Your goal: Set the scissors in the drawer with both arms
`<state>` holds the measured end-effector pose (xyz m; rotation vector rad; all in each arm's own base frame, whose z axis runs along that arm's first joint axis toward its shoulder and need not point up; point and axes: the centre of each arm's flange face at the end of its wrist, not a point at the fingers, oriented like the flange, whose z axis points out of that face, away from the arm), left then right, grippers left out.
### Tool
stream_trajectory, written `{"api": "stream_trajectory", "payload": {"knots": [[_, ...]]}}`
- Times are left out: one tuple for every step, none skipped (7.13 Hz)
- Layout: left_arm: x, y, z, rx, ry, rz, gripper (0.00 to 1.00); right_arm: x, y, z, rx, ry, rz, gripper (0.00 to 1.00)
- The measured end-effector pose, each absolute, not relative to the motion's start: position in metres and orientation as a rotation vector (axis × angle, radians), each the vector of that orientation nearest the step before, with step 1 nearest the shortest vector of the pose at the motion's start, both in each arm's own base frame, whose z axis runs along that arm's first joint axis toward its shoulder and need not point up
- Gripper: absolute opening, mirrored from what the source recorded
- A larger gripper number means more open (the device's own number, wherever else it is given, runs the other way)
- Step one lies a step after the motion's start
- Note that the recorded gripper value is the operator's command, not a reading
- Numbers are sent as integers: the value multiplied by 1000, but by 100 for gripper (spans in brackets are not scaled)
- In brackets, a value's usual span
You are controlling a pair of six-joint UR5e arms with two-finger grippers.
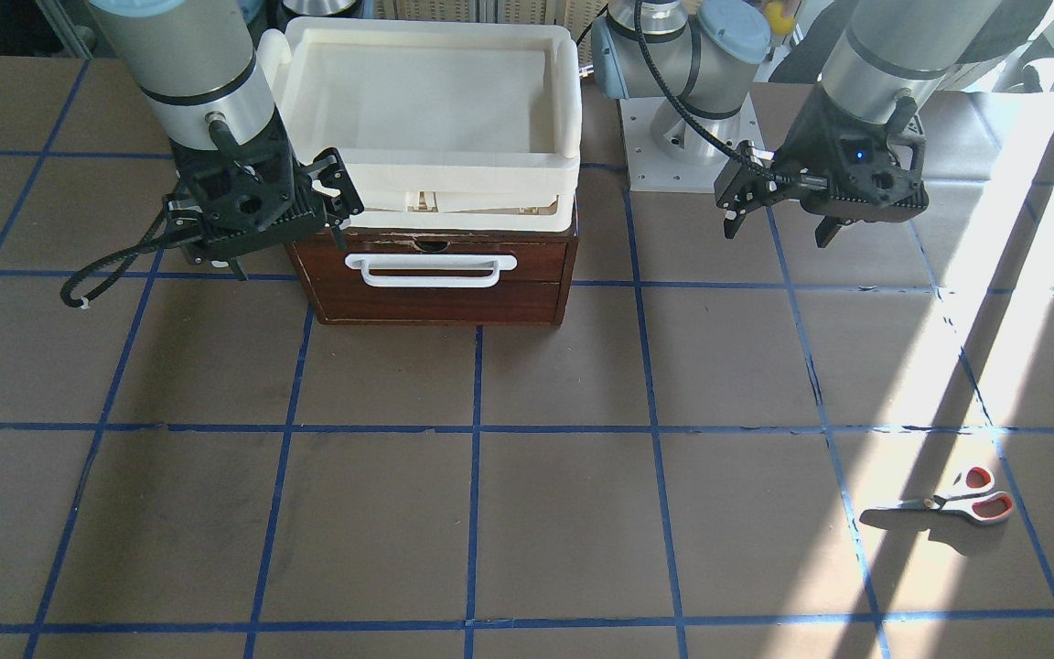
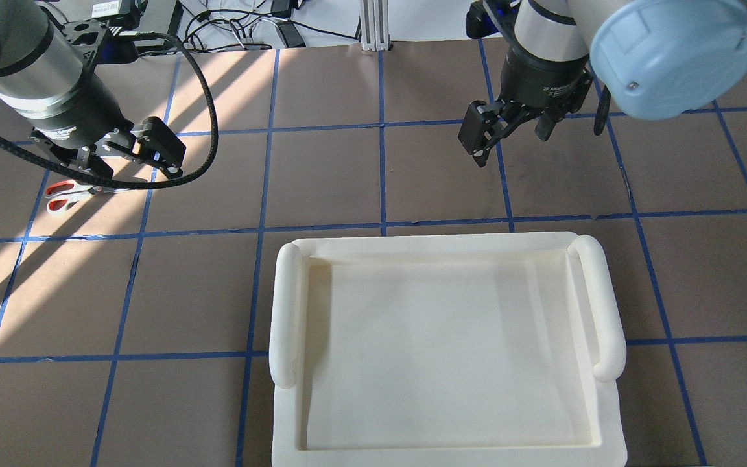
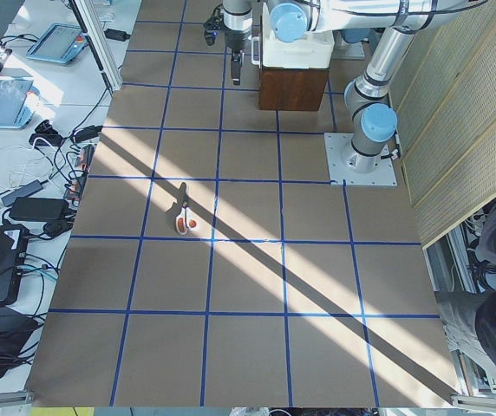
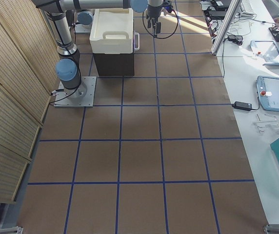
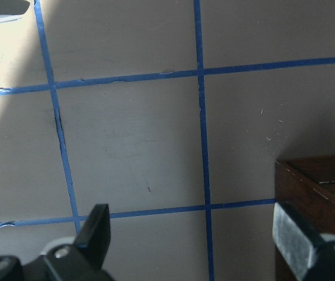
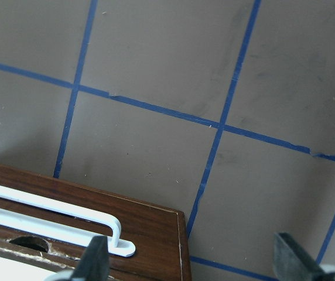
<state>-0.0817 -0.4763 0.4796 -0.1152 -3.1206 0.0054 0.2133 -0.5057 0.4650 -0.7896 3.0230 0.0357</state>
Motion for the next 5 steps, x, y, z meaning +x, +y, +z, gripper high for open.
{"api": "stream_trajectory", "payload": {"knots": [[-82, -476, 480, -116, -3120, 6, 100, 234, -502, 452, -1024, 2943, 89, 100], [-82, -476, 480, -116, -3119, 6, 100, 254, -497, 435, -1194, 2864, 162, 100], [-82, -476, 480, -116, -3119, 6, 100, 272, -492, 423, -1340, 2786, 206, 100], [-82, -476, 480, -116, -3119, 6, 100, 287, -488, 414, -1517, 2669, 225, 100], [-82, -476, 480, -116, -3119, 6, 100, 297, -489, 404, -1679, 2533, 227, 100]]}}
